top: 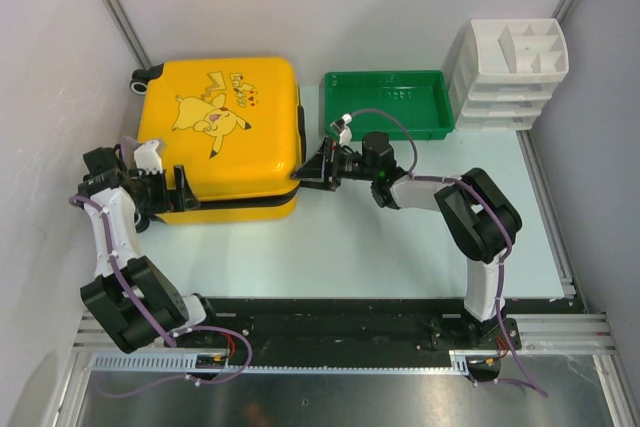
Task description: Open, take out, and arrange the luggage
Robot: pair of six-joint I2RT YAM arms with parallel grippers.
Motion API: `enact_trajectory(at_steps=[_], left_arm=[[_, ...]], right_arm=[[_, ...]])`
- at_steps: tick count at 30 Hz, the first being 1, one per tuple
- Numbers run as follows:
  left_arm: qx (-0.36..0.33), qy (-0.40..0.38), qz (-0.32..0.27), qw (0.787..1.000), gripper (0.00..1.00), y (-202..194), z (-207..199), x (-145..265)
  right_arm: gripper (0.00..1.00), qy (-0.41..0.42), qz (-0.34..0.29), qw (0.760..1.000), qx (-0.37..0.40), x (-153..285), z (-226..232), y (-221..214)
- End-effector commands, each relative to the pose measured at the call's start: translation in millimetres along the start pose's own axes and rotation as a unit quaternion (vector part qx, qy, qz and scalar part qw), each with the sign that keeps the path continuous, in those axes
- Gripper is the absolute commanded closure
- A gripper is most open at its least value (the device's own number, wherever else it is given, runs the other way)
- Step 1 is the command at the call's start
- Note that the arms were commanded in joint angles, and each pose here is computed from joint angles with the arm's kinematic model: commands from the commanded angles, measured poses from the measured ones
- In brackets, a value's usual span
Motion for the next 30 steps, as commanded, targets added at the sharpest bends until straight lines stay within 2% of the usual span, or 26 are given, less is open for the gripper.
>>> enact_trajectory(at_steps=[1, 9, 16, 21, 24, 27, 30], left_arm=[[-0.039, -0.010, -0.034, 0.999, 0.00, 16, -5, 4], [-0.053, -0.013, -0.052, 0.997, 0.00, 22, -13, 15], [-0.079, -0.062, -0.172, 0.980, 0.00, 53, -48, 60], [-0.071, -0.068, -0.214, 0.972, 0.00, 61, -58, 82], [-0.018, -0.095, -0.245, 0.965, 0.00, 63, -57, 94], [0.070, -0.141, -0.253, 0.955, 0.00, 56, -56, 93], [0.100, -0.152, -0.252, 0.950, 0.00, 50, -54, 88]], right_arm=[[0.00, 0.076, 0.011, 0.995, 0.061, -3, 45, 4], [0.00, 0.120, 0.006, 0.985, 0.127, -2, 91, 8], [0.00, 0.146, -0.012, 0.975, 0.167, -1, 125, 16], [0.00, 0.159, -0.026, 0.968, 0.190, 0, 143, 27], [0.01, 0.166, -0.036, 0.963, 0.209, -2, 152, 36], [0.01, 0.165, -0.047, 0.960, 0.220, -3, 154, 47], [0.01, 0.168, -0.059, 0.956, 0.232, -5, 161, 60]])
Point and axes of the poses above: each gripper's point midway between its finger pads, its own x axis back along the fingers, its own z axis along the line the jaws close on, y = z × x, the point moved 4 cm from there along x, back along the fingers, and after that the axes turned 8 degrees about -x, right-handed, at the moved point
